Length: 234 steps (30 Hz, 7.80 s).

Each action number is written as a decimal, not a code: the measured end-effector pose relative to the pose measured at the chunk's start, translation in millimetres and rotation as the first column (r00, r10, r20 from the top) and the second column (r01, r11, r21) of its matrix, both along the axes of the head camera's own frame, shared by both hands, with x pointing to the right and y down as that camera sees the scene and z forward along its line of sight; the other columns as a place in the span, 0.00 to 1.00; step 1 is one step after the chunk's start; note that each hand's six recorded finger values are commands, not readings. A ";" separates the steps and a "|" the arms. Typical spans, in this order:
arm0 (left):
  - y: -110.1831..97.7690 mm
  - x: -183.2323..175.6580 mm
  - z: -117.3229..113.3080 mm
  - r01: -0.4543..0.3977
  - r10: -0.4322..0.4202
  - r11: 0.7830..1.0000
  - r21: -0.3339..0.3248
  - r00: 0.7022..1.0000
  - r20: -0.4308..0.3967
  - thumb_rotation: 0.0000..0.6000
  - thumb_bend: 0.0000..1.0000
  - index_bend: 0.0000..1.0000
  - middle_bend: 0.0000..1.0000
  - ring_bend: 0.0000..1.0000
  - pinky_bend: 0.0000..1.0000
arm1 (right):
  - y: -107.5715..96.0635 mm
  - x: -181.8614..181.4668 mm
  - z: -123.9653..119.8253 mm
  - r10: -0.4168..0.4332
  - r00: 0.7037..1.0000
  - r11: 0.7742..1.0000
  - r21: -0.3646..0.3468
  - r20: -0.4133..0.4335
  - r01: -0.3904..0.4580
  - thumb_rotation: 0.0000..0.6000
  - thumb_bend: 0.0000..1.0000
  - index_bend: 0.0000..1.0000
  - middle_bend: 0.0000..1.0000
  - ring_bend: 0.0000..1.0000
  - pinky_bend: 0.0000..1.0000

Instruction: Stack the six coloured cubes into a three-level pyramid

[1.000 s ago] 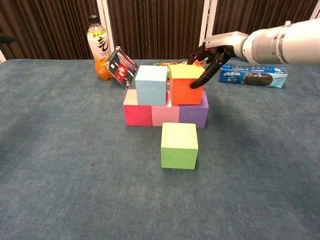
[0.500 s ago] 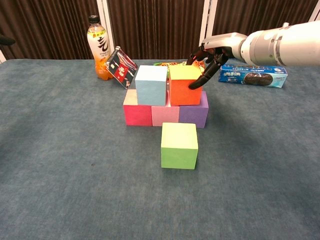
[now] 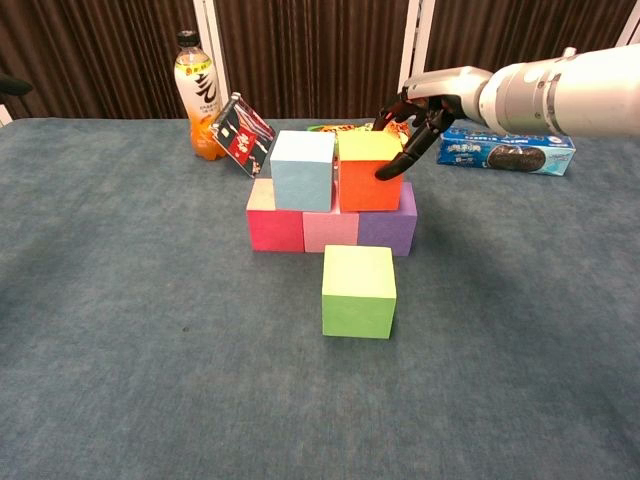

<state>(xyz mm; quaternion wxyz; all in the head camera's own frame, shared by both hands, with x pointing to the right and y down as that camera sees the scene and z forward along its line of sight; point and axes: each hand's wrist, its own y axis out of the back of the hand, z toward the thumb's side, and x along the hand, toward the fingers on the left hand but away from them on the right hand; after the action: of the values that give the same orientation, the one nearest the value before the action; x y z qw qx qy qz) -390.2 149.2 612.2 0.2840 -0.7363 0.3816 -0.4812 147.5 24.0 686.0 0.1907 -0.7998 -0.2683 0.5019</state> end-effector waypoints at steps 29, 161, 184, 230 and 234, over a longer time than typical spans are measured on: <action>4.4 -6.7 4.8 0.008 -0.009 1.000 -0.022 1.000 -0.017 1.00 0.30 0.01 0.00 0.00 0.06 | 4.0 -9.7 -1.4 0.018 0.999 1.000 0.007 -0.028 -0.018 1.00 0.34 0.47 0.21 0.05 0.06; 13.9 -2.9 -7.8 0.038 -0.038 0.999 0.020 0.999 -0.005 1.00 0.30 0.00 0.00 0.00 0.06 | 123.2 105.3 -66.2 -0.057 0.998 0.996 0.071 -0.030 0.060 1.00 0.24 0.30 0.34 0.35 0.58; 17.8 -10.9 -7.0 0.043 -0.042 0.999 0.020 0.998 -0.039 1.00 0.30 0.00 0.00 0.00 0.07 | 147.8 6.8 -8.4 -0.151 0.988 0.988 0.011 -0.029 0.151 1.00 0.24 0.31 0.51 0.59 0.86; 18.7 -12.9 -9.9 0.055 -0.054 0.998 0.016 0.998 -0.042 1.00 0.30 0.00 0.00 0.00 0.07 | 55.5 16.3 -110.9 -0.113 0.991 0.982 0.160 0.076 0.100 1.00 0.36 0.59 0.65 0.74 1.00; 18.1 -13.0 -10.7 0.063 -0.062 0.998 0.015 0.998 -0.033 1.00 0.30 0.00 0.00 0.00 0.07 | 25.8 9.3 -122.4 -0.114 0.989 0.985 0.141 0.092 0.100 1.00 0.36 0.59 0.65 0.74 1.00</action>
<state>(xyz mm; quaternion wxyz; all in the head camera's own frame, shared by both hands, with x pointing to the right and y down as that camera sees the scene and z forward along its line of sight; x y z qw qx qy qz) -403.2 167.2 601.5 0.2685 -0.7296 0.4129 -0.4745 156.9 49.8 563.5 0.2576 -0.8225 -0.2675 0.4308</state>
